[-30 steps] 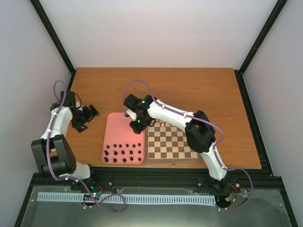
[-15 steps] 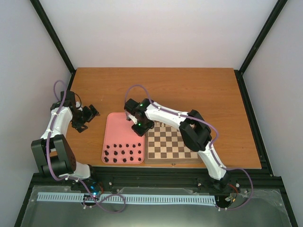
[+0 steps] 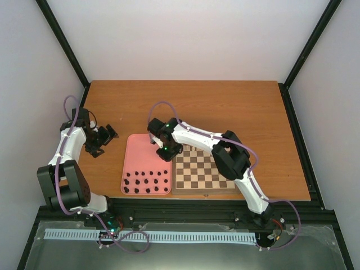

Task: Set up the chess pieces on the board
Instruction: Pick up the chess piece from the storage box, then place the chess piece on the chessboard.

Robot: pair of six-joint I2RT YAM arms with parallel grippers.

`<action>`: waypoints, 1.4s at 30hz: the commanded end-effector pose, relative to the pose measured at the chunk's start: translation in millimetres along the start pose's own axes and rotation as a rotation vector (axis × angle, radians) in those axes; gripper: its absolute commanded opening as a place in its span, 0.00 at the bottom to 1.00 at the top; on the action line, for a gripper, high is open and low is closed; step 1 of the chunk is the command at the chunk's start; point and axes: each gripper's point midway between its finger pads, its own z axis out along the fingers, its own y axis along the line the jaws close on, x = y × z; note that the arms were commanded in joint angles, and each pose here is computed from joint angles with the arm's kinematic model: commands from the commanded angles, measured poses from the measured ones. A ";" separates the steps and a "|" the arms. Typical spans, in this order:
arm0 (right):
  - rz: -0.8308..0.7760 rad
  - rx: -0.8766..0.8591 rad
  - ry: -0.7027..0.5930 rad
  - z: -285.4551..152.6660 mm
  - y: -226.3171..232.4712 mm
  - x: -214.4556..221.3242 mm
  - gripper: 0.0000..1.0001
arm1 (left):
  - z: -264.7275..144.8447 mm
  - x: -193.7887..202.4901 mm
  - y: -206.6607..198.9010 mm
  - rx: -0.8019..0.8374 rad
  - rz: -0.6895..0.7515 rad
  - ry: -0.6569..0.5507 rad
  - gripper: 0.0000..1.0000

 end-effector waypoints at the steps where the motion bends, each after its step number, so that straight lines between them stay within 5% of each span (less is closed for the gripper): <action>1: -0.013 0.026 0.000 -0.6 -2.4 -2.1 0.17 | -4.4 -6.4 -6.6 0.018 0.016 -0.013 1.00; 8: -0.029 0.049 -0.062 -26.2 -4.3 -16.1 0.05 | -3.9 -8.7 -6.3 0.010 0.016 -0.014 1.00; 17: 0.058 0.059 -0.224 -105.2 -27.4 -30.8 0.04 | -3.8 -11.3 -6.5 0.003 0.015 -0.014 1.00; 30: 0.496 0.221 -0.158 -139.6 -179.9 115.2 0.04 | -1.9 -12.3 -8.1 0.010 0.011 -0.006 1.00; 42: 0.597 0.144 -0.092 -94.5 -197.2 159.2 0.04 | -3.1 -11.8 -6.5 0.000 0.016 -0.009 1.00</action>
